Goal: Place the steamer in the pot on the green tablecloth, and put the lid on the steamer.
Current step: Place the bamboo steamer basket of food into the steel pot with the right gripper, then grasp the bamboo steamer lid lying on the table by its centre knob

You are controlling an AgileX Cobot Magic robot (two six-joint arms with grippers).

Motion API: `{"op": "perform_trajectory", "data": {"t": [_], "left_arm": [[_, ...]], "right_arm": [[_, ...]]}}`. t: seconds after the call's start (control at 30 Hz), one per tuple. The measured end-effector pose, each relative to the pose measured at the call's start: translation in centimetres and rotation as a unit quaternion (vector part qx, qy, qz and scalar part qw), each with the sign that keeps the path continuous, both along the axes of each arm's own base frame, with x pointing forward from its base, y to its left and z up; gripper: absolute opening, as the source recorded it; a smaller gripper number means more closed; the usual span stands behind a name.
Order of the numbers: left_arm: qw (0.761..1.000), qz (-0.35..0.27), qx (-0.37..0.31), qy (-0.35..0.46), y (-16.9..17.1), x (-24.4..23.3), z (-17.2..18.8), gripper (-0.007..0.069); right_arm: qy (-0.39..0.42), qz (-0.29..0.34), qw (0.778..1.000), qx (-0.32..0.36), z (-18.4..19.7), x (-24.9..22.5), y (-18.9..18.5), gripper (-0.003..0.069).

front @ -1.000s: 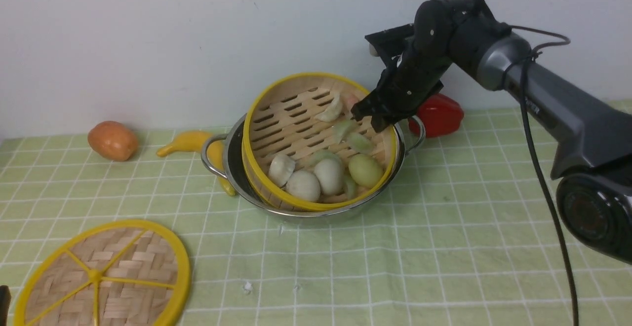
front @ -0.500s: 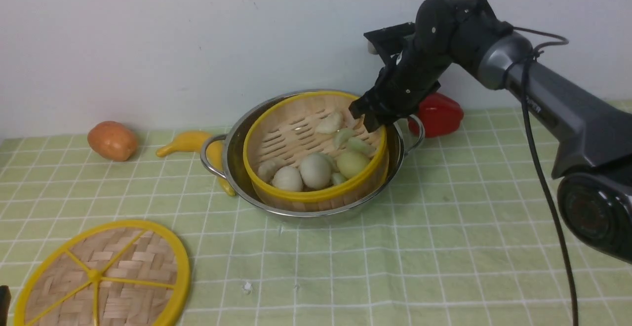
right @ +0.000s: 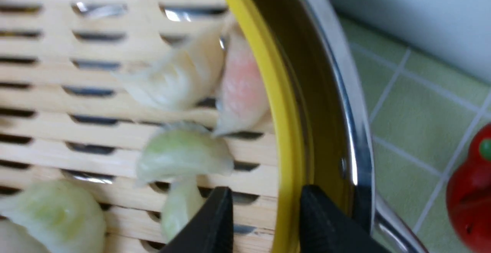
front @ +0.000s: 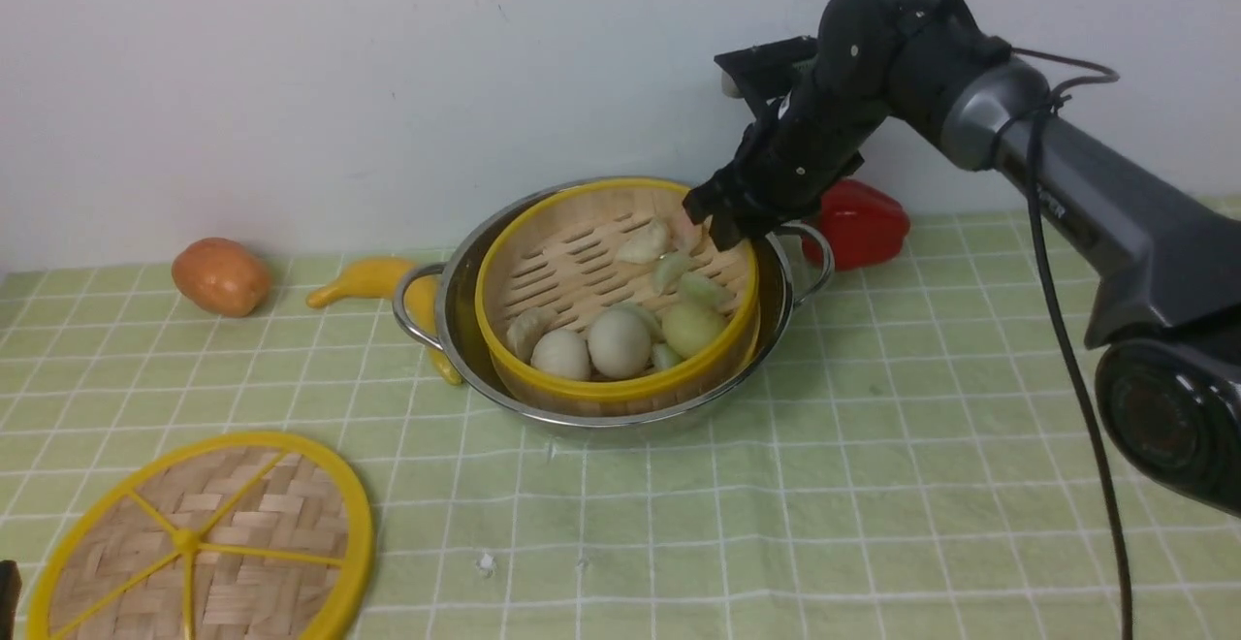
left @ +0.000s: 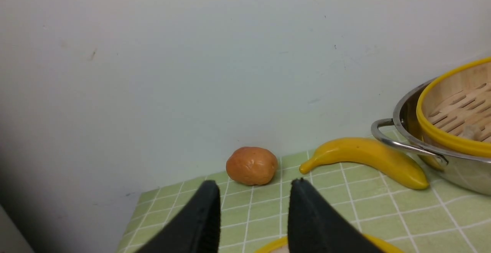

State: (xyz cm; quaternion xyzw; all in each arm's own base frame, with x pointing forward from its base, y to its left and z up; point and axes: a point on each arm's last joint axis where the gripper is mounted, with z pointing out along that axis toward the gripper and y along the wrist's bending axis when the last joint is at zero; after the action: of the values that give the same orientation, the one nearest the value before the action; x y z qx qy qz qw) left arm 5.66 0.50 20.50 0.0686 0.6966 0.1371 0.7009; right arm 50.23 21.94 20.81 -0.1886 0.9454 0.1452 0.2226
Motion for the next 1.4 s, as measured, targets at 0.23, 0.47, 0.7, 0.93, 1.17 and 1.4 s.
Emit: {"op": "perform_trajectory", "data": {"t": [0.23, 0.47, 0.7, 0.93, 1.17, 1.4], "left_arm": [[1.0, 0.0, 0.0, 0.0, 0.0, 0.0, 0.0, 0.0243], [1.0, 0.0, 0.0, 0.0, 0.0, 0.0, 0.0, 0.0243], [1.0, 0.0, 0.0, 0.0, 0.0, 0.0, 0.0, 0.0243], [1.0, 0.0, 0.0, 0.0, 0.0, 0.0, 0.0, 0.0243], [1.0, 0.0, 0.0, 0.0, 0.0, 0.0, 0.0, 0.0243], [1.0, 0.0, 0.0, 0.0, 0.0, 0.0, 0.0, 0.0243]], "right_arm": [[0.004, 0.002, 1.0, 0.028, 0.6, -0.2, 0.5, 0.0332], [-0.035, 0.001, 0.998, 0.045, 3.2, -0.1, 0.6, 0.0411], [-0.128, -0.033, 0.989, 0.065, 9.0, -0.2, -0.1, 0.0416], [-0.205, -0.11, 0.969, 0.082, 14.9, -1.4, -1.8, 0.0195], [-0.249, -0.123, 0.953, 0.123, 20.9, -4.2, -2.9, -0.0015], [-0.201, -0.091, 0.95, 0.221, 22.1, -5.5, -1.7, -0.0008]]}}
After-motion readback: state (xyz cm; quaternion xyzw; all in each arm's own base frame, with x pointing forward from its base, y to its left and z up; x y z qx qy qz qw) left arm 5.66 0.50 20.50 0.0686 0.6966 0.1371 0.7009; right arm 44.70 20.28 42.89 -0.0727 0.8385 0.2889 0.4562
